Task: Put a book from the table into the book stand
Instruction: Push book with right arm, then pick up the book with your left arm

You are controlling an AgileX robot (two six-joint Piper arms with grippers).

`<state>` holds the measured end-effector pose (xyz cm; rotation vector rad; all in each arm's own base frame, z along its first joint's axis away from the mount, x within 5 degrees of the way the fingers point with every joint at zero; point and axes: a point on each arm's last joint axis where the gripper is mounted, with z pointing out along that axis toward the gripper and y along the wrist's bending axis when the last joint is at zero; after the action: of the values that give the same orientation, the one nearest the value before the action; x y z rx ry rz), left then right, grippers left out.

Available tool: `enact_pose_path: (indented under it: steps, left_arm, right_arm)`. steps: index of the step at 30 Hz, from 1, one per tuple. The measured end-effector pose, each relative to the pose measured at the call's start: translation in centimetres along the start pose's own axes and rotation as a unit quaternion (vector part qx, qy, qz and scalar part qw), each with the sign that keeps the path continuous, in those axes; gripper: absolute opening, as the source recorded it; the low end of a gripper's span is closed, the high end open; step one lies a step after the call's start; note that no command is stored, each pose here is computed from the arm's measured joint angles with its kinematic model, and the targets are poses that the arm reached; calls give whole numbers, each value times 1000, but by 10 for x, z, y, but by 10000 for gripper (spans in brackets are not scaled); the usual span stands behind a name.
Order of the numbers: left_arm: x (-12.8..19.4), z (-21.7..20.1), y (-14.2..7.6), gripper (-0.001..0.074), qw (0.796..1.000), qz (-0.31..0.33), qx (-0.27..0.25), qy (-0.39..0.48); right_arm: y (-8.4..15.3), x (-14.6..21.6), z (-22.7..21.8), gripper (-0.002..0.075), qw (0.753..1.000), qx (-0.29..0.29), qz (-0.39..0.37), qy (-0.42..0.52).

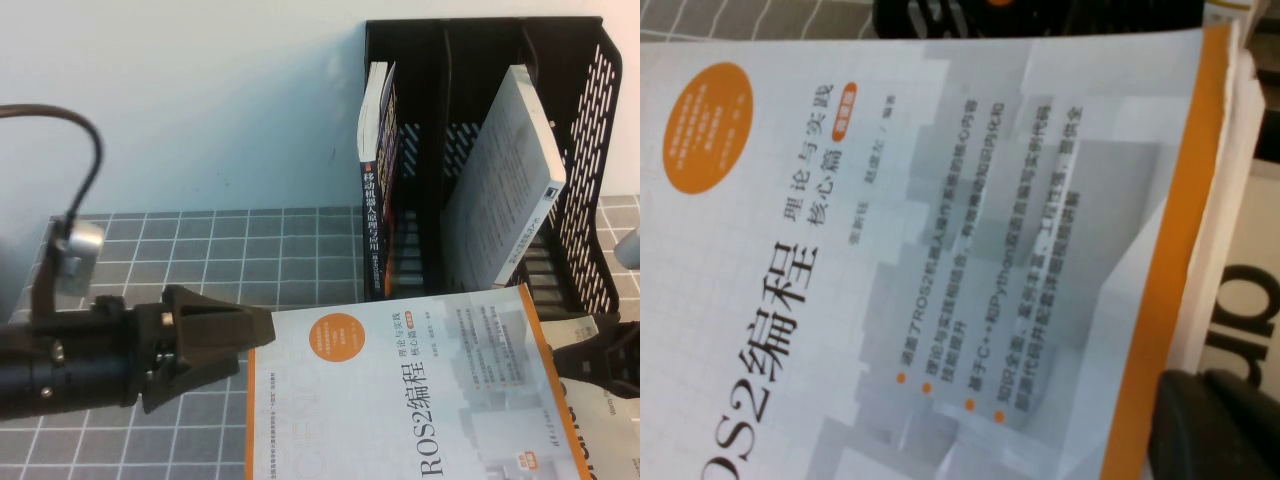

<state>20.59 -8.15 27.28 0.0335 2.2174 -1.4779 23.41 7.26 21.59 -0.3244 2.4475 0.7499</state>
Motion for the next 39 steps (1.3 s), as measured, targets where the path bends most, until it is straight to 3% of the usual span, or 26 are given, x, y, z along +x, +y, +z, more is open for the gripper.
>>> enact_pose_path:
  steps: [7, 19, 24, 31, 33, 35, 39]
  left_arm:
    - [-8, 19, 37, 684, 997, -57, -31, 51]
    - [-18, 33, 94, 684, 986, -155, -43, 51]
    - [-15, 47, 105, 685, 983, -171, -4, 67]
    - [-6, 64, 115, 676, 980, -174, 6, 94]
    - [-6, 65, 115, 630, 981, -169, 9, 93]
    - [-7, 66, 115, 536, 982, -164, 12, 91]
    - [-8, 66, 114, 219, 985, -147, 14, 89]
  right_arm:
    - [0, 1, 0, -3, 1000, 1, -12, 7]
    - [0, 1, 0, -3, 1000, 0, -13, 8]
    - [0, 1, 0, -3, 1000, 1, -14, 8]
    - [0, 1, 0, -3, 1000, 1, -14, 8]
    - [0, 1, 0, -3, 1000, 1, -14, 8]
    - [0, 1, 0, -3, 1000, 1, -14, 8]
    - [0, 1, 0, -3, 1000, 1, -14, 8]
